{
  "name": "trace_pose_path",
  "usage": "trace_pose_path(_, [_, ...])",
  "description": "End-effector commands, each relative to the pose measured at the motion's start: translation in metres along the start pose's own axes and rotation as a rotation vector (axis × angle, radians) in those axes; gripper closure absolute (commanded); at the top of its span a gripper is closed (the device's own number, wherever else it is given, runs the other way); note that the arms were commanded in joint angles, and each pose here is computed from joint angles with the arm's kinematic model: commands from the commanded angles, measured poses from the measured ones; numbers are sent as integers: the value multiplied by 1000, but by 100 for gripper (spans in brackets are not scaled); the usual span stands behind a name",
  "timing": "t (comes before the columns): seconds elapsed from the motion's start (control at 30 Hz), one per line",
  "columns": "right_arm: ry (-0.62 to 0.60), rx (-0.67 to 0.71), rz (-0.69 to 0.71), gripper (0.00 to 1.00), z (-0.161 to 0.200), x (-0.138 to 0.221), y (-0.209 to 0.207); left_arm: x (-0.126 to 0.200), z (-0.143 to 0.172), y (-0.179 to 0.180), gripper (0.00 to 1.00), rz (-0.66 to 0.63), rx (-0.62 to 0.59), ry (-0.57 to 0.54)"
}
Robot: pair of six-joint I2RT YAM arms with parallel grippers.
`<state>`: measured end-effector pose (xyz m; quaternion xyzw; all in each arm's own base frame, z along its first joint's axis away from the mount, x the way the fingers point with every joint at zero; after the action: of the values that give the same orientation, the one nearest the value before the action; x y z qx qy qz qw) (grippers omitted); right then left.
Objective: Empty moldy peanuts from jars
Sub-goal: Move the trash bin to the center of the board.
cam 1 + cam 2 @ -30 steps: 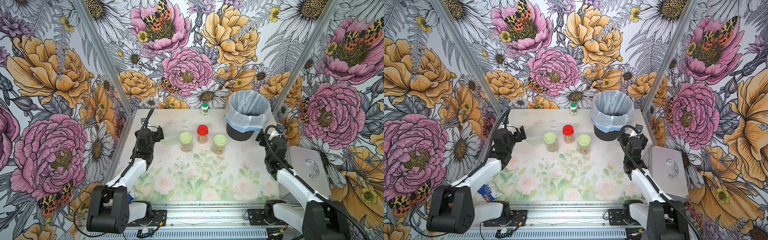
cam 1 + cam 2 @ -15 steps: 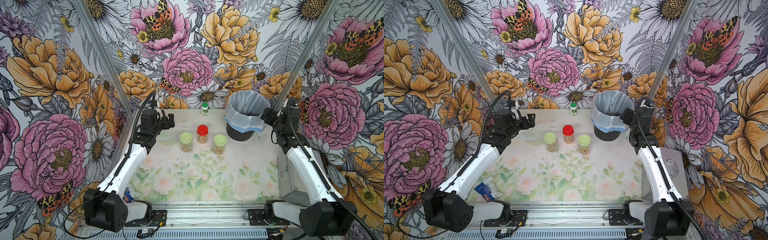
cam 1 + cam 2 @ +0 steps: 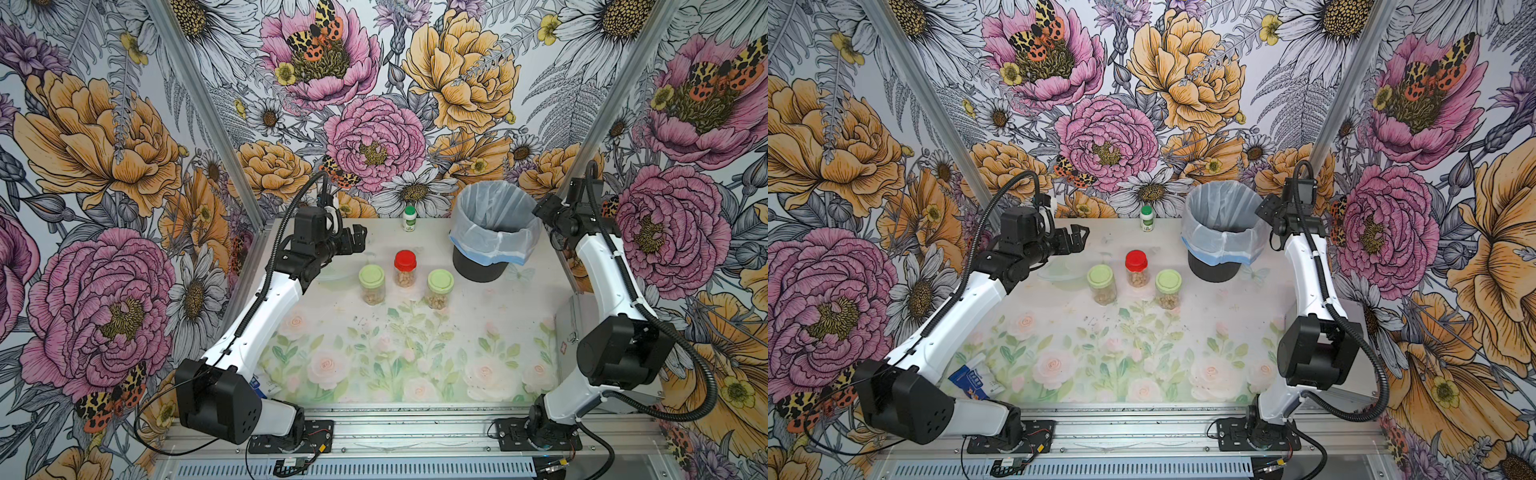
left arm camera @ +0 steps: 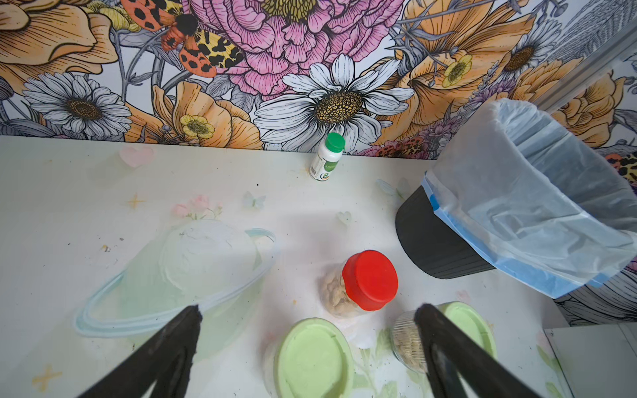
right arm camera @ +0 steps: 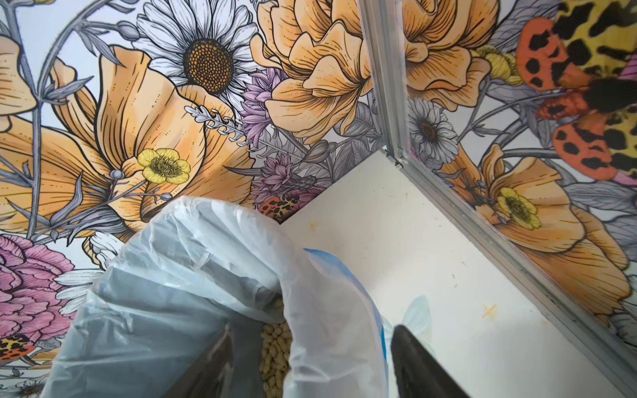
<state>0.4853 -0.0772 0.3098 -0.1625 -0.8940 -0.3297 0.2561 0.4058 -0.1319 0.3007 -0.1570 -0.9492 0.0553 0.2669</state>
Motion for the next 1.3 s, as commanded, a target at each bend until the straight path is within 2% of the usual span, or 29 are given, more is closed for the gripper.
trace_pose_path(0.0, [105,-4,-46,33,12,-5,11,2,-6,-8,1,31,14,4])
trace_pose_path(0.37, [226,29,22,39,34,-25,-3,-2,-5,-11,1,37,-3,17])
trace_pose_path(0.53, [279,72,48,48,44,-27,-7,-3,-1,-10,1,32,-8,26])
trace_pose_path(0.7, [309,91,55,64,49,-26,-8,-4,2,-9,1,31,-11,34])
trace_pose_path(0.93, [340,105,26,76,57,-29,9,-5,9,-6,1,16,-16,46])
trace_pose_path(1.27, [402,102,-59,87,75,-40,51,-3,17,8,1,-16,2,55])
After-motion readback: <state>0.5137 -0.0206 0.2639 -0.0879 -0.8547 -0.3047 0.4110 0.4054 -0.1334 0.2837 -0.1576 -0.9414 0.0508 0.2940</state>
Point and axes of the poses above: each gripper's point midway between its finger pads, its own x axis back along the fingers, its own y axis along the line the jaws close on, z = x × y, the point moved 1 cm from there along x, back along the fingers, and after that the axes turned 8 degrees about -x, right-handed, at the moved point
